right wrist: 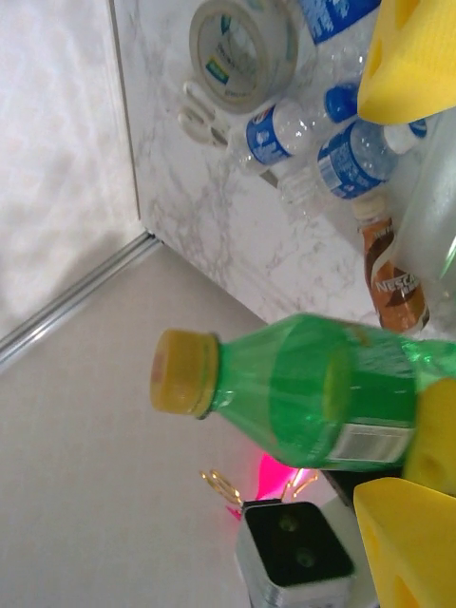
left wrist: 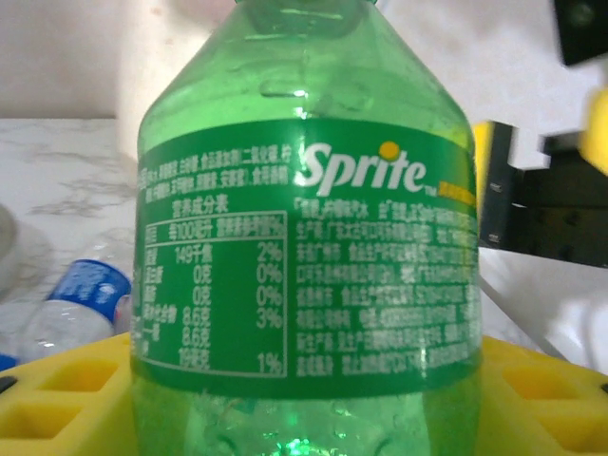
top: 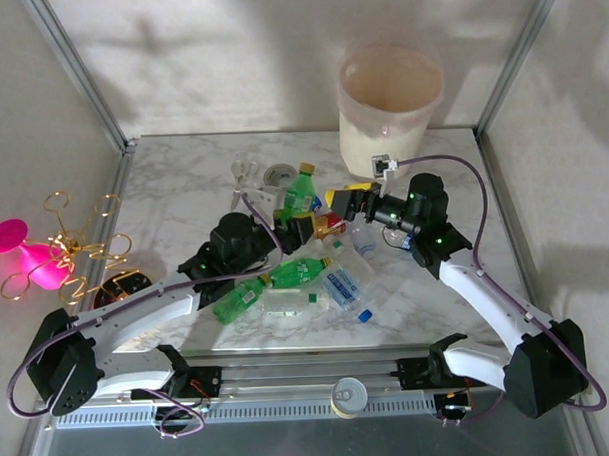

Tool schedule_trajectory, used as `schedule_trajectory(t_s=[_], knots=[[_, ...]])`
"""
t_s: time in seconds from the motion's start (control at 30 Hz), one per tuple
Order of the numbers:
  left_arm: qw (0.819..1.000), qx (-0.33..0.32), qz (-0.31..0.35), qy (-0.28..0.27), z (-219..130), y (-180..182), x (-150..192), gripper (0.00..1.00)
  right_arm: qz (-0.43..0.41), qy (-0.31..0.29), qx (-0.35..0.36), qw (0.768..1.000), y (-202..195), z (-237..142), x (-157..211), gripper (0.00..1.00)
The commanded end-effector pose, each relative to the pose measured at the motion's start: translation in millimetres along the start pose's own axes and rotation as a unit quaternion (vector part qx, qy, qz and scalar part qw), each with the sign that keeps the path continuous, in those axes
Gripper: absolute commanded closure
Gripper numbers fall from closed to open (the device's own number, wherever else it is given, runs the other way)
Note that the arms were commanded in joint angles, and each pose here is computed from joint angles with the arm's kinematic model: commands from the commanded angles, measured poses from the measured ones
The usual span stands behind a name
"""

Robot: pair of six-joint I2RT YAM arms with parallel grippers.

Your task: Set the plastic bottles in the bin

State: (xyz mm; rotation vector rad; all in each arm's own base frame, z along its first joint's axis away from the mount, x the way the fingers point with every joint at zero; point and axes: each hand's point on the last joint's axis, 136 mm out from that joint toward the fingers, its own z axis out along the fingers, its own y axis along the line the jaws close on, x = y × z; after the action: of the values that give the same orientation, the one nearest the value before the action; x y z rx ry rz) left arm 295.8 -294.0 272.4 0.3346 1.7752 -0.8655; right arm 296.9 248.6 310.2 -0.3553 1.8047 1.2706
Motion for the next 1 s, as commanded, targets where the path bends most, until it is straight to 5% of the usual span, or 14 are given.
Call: schedule_trajectory(t_s=[0.0, 0.4, 0.63, 0.97], knots=[[0.999, 0.035, 0.032, -0.019, 4.9, -29.1, -12.4, 0.52, -0.003, 0.006, -0.039, 0.999, 18.7, 9.2, -3.0, 0.06], [0.998, 0.044, 0.047, -0.001, 15.4, -49.1, 5.0, 0.51, 0.000, 0.030, -0.052, 0.998, 25.5, 24.5, 14.6, 0.13], [0.998, 0.036, 0.046, -0.007, 15.1, -48.3, 3.3, 0.46, 0.008, 0.035, -0.050, 0.998, 22.2, 27.4, 19.5, 0.36], [0.998, -0.021, 0.017, -0.062, -3.5, -23.8, -10.0, 0.00, 0.008, 0.004, 0.039, 0.999, -6.1, 28.1, -0.3, 0.48]])
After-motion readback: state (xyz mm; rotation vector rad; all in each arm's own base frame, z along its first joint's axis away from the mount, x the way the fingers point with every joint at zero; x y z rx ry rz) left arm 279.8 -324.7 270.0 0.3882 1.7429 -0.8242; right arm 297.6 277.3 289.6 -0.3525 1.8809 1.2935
